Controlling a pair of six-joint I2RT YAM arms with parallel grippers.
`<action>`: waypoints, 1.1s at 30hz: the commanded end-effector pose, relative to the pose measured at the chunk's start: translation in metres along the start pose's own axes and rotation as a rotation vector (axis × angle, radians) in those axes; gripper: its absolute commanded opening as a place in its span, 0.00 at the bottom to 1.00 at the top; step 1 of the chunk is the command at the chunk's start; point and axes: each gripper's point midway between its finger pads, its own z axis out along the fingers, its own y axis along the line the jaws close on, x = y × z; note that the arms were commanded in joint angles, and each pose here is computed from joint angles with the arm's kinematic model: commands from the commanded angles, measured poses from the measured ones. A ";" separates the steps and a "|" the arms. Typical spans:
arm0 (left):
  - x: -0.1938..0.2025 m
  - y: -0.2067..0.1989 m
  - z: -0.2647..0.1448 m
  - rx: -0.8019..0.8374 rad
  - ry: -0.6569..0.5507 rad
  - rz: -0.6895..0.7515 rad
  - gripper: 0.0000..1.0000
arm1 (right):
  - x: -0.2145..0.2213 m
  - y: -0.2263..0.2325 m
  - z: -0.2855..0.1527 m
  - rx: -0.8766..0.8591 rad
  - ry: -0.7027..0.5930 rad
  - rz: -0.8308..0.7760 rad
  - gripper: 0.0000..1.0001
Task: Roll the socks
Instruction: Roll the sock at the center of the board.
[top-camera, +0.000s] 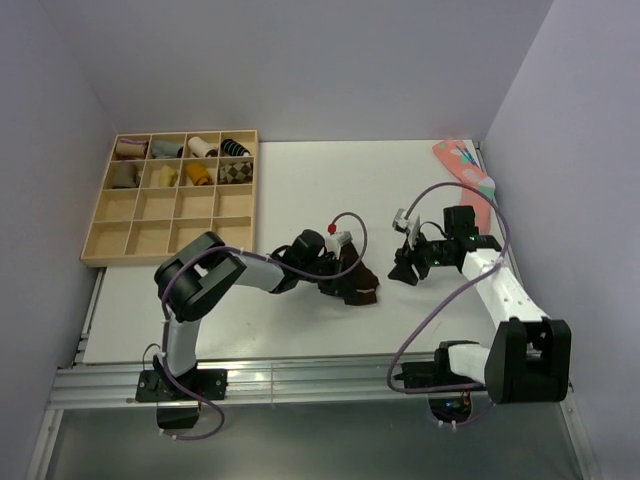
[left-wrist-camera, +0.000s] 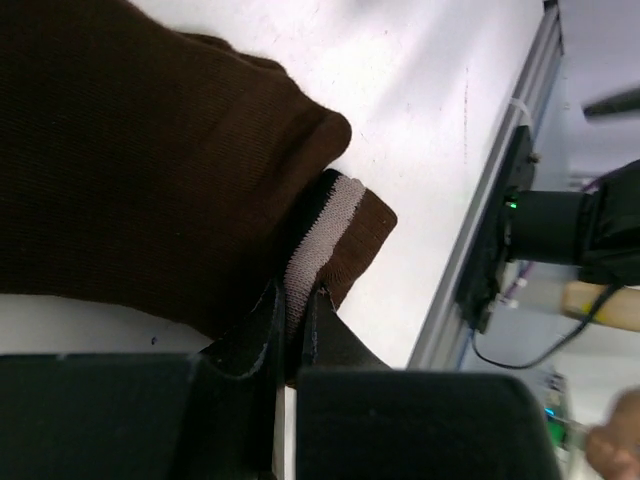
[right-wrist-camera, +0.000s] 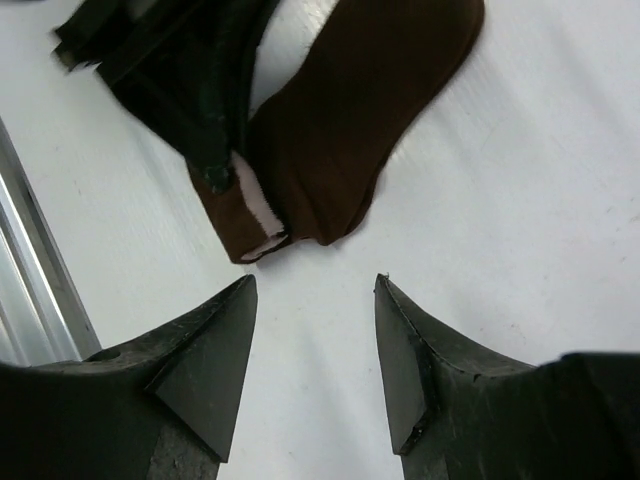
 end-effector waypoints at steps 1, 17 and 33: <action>0.032 0.018 -0.003 -0.014 0.170 -0.178 0.00 | -0.008 0.013 -0.007 -0.034 -0.066 -0.229 0.58; 0.038 0.006 -0.007 0.040 0.369 -0.446 0.00 | 0.047 0.070 0.033 -0.132 0.083 -0.695 0.64; 0.037 0.009 -0.010 0.035 0.412 -0.524 0.00 | 0.047 0.087 0.064 -0.160 0.110 -0.819 0.60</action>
